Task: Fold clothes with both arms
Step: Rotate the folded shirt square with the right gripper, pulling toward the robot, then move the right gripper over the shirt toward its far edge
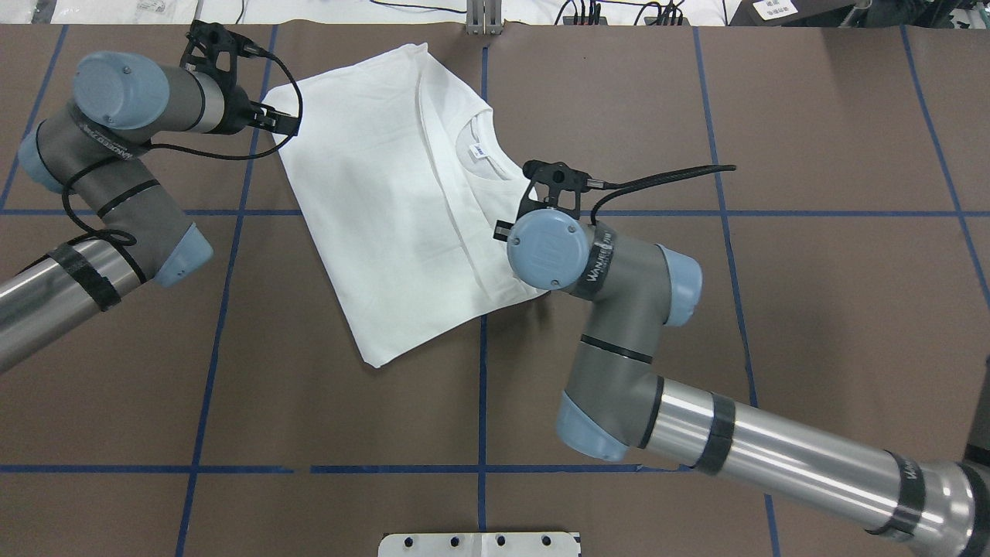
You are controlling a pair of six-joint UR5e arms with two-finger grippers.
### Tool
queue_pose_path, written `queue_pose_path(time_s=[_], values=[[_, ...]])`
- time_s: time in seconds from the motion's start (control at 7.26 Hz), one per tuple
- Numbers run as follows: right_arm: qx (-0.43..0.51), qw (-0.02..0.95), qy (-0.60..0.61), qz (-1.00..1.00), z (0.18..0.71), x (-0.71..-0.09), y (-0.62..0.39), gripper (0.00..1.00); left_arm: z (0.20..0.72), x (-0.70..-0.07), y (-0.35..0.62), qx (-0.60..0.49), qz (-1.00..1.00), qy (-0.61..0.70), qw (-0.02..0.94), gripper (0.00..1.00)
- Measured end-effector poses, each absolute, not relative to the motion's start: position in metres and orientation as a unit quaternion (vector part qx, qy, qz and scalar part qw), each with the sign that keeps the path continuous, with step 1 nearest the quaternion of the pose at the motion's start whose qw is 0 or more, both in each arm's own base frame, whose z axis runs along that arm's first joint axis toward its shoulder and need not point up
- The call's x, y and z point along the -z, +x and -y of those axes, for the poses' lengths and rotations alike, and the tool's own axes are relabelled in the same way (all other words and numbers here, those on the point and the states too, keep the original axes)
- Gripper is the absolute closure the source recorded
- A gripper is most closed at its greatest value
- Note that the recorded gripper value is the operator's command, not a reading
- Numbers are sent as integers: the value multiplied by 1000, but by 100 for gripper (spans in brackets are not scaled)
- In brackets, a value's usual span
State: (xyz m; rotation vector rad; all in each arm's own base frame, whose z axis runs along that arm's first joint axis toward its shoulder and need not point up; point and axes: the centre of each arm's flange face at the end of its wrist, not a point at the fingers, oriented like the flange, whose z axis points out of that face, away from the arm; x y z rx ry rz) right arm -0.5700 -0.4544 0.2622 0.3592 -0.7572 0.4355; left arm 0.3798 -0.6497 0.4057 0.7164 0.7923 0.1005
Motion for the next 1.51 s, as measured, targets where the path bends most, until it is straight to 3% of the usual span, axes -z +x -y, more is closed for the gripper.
queue_pose_path(time_s=[0.69,0.83,0.96,1.24,1.51], values=[[-192,889,184,372,310,-276,-540,100,648,-406,383,-50,-379,341,859,0],[-190,890,183,373,291,-271,-542,39,647,-406,384,-51,-379,340,859,0],[-187,890,184,372,279,-267,-544,0,647,-405,386,-52,-379,340,859,0],[-184,890,198,368,275,-266,-545,0,646,-405,387,-52,-380,340,859,0],[-174,899,207,346,312,-244,-535,0,645,-404,389,-54,-381,340,858,0]])
